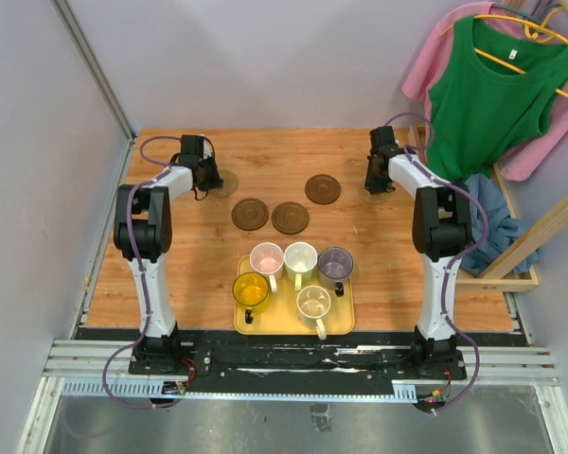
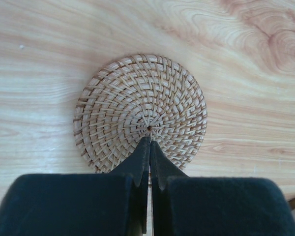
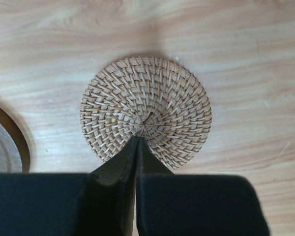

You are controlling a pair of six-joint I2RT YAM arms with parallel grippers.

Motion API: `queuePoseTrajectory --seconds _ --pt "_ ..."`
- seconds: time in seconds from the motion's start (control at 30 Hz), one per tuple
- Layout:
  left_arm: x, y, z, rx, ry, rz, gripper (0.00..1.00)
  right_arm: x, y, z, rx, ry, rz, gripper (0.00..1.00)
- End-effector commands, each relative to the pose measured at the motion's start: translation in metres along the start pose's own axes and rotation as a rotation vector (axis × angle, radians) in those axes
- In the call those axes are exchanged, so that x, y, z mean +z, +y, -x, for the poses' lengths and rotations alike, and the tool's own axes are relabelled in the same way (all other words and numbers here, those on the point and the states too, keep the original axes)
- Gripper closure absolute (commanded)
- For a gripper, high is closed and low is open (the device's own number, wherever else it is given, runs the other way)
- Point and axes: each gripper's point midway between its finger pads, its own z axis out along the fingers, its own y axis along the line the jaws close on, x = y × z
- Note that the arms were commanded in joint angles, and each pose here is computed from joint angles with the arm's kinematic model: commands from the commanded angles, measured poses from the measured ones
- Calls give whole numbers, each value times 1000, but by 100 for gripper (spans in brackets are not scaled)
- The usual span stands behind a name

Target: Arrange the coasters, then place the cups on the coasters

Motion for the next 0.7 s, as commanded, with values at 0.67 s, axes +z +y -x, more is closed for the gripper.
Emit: queuePoseTrajectory --seconds 0.67 --pt "-26 18 4 -34 -47 11 99 -18 -4 -4 -36 21 54 99"
